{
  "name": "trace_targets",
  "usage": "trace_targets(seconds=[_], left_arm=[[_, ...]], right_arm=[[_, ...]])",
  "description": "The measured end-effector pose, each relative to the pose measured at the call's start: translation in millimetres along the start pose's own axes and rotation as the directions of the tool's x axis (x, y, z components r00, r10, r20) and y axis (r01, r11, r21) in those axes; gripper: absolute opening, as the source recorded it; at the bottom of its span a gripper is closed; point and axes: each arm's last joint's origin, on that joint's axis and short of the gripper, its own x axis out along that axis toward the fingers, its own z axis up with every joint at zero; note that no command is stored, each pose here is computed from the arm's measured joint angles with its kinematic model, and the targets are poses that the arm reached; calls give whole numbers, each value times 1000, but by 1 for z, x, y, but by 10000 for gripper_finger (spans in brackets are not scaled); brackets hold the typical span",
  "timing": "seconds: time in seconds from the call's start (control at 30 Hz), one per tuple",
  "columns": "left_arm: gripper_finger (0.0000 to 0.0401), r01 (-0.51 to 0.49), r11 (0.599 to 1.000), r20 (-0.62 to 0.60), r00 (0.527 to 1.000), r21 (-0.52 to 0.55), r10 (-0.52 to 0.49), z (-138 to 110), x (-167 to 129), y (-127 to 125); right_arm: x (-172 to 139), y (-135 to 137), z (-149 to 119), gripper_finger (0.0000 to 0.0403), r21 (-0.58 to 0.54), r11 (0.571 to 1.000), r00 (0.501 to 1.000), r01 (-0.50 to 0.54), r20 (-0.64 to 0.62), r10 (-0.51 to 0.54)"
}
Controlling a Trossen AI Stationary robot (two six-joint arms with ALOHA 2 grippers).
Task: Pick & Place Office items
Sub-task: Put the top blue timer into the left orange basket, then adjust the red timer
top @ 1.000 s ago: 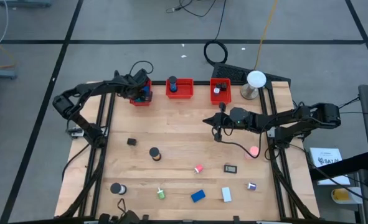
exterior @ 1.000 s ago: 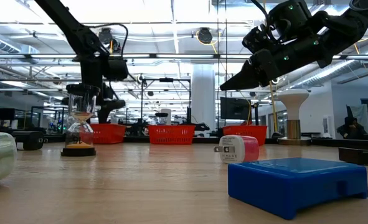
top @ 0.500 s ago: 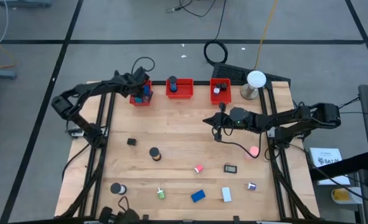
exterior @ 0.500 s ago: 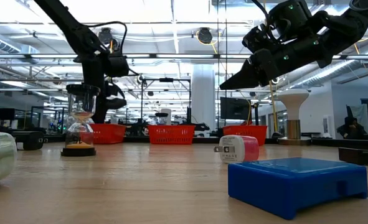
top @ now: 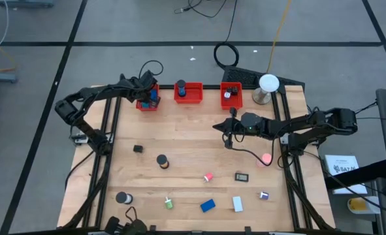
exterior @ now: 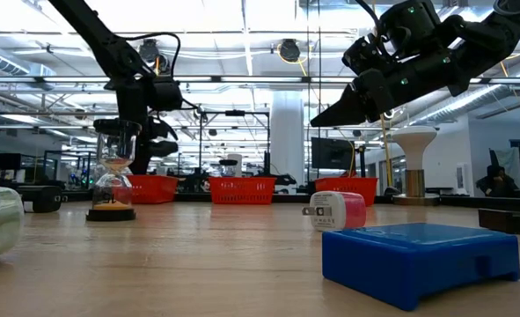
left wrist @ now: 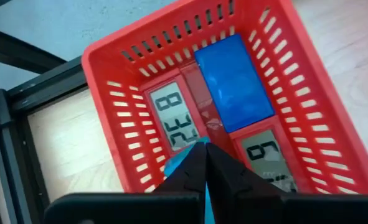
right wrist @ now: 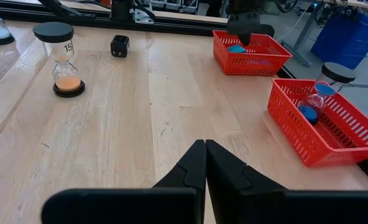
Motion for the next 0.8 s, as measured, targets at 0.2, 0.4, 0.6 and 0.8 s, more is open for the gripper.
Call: trace_targets(seconds=[0.2, 0.4, 0.6, 0.8], left_arm=[[8, -3, 1000, -20, 1000, 3, 3, -7, 5, 1], [5, -62, 998, 2, 998, 21, 61, -9, 3, 0], [9, -65, 997, 25, 998, 37, 64, -2, 5, 1], [5, -58, 997, -29, 998, 54, 59, -4, 20, 0]], right_arm=[[0, 0, 0, 0, -1, 1000, 1000, 0, 0, 0], [0, 0, 0, 0, 0, 1000, 1000, 0, 0, 0], [0, 0, 0, 0, 1, 1000, 1000, 0, 1, 0], [0, 0, 0, 0, 1, 1000, 1000, 0, 1, 0]])
